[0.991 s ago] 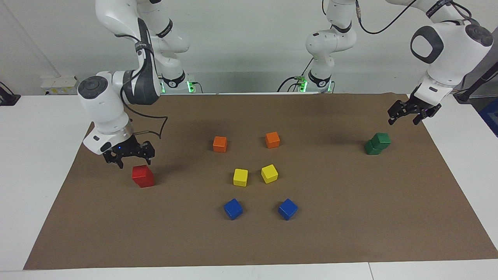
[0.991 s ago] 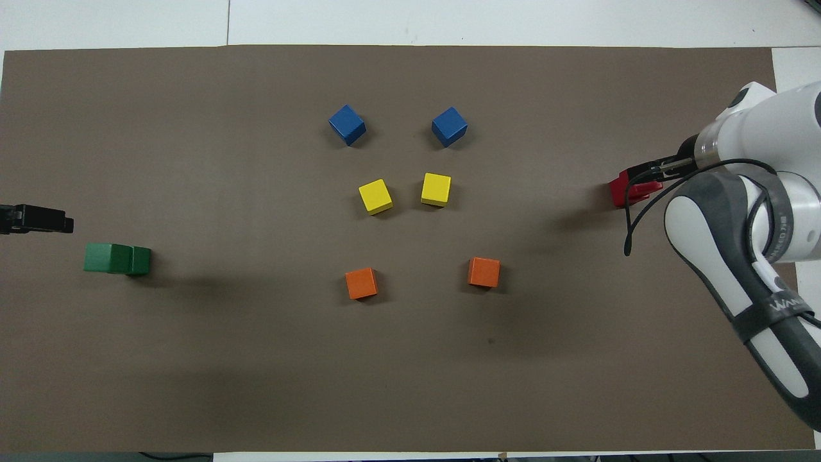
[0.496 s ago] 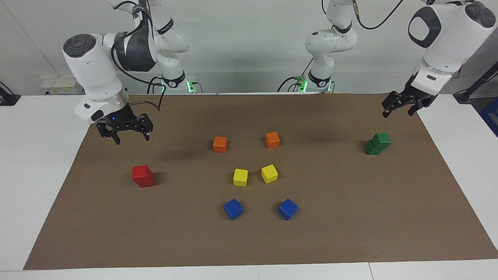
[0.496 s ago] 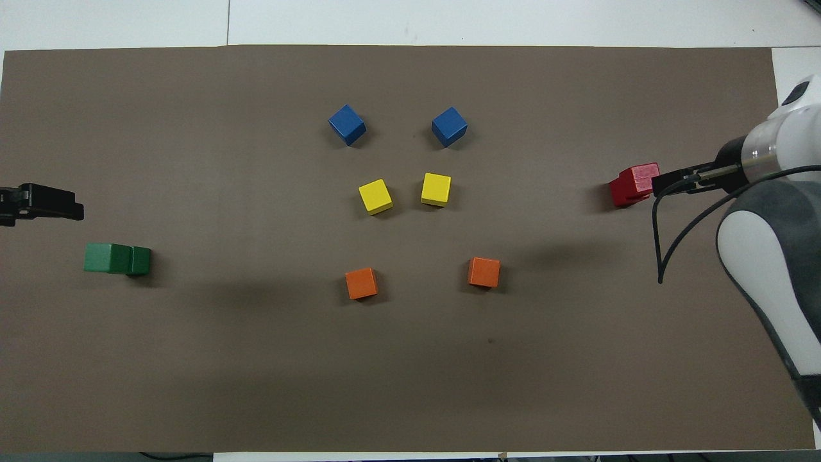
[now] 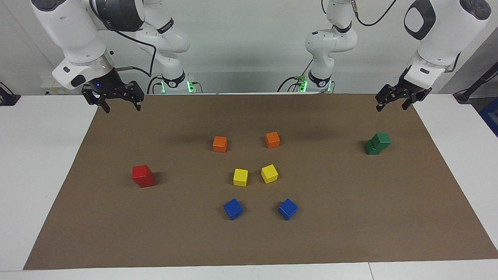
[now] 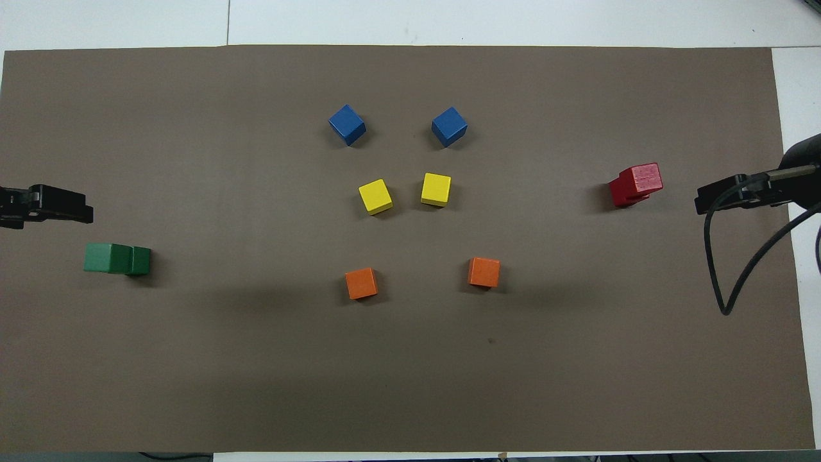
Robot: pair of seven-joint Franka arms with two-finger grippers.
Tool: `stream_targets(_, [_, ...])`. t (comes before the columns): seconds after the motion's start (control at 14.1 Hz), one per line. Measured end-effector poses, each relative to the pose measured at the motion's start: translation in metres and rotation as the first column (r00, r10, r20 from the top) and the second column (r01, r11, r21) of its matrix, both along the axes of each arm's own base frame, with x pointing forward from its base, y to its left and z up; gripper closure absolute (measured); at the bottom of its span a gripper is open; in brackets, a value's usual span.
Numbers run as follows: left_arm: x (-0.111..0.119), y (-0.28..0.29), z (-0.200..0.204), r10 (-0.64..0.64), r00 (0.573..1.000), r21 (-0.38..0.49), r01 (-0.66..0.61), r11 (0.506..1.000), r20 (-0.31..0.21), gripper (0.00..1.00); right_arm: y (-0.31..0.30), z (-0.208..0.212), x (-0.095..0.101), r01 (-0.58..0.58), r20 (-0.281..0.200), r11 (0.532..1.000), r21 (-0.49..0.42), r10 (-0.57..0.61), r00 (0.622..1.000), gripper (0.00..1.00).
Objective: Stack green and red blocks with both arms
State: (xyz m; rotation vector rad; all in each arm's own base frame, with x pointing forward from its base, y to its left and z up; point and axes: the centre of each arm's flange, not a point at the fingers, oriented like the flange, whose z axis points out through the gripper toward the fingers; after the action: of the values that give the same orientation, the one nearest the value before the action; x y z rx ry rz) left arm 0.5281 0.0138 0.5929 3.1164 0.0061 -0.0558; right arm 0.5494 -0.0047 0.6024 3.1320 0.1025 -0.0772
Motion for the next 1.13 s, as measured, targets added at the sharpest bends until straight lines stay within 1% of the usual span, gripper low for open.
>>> stream_targets(0.28, [-0.016,0.001,0.005,0.001,0.998,-0.003,-0.001,1.000,-0.066,0.00,-0.001,-0.002,0.002,0.001,-0.002,1.000,0.001,-0.001,1.000,0.00])
stream_targets(0.42, [-0.021,0.001,0.003,0.001,0.995,-0.004,-0.001,1.000,-0.104,0.00,-0.001,-0.001,0.002,0.001,-0.001,1.000,0.001,-0.001,1.000,0.00])
stream_targets(0.5, [-0.022,0.000,0.001,0.001,0.994,-0.004,-0.001,1.000,-0.113,0.00,-0.001,-0.001,0.002,0.001,-0.001,1.000,0.001,-0.001,1.000,0.00])
stream_targets(0.64, [-0.021,-0.002,0.000,0.006,0.994,-0.002,-0.006,1.000,-0.112,0.00,-0.001,-0.001,0.002,0.002,-0.001,1.000,0.001,-0.002,1.000,0.00])
stream_targets(0.78, [-0.019,-0.006,0.003,0.003,0.996,-0.001,-0.003,1.000,-0.094,0.00,-0.002,-0.001,0.002,0.002,-0.001,1.000,0.001,-0.002,1.000,0.00])
stream_targets(1.13, [-0.024,-0.007,0.013,0.005,0.998,-0.001,-0.005,1.000,-0.070,0.00,-0.003,-0.002,0.002,0.005,-0.001,1.000,0.001,-0.005,1.000,0.00])
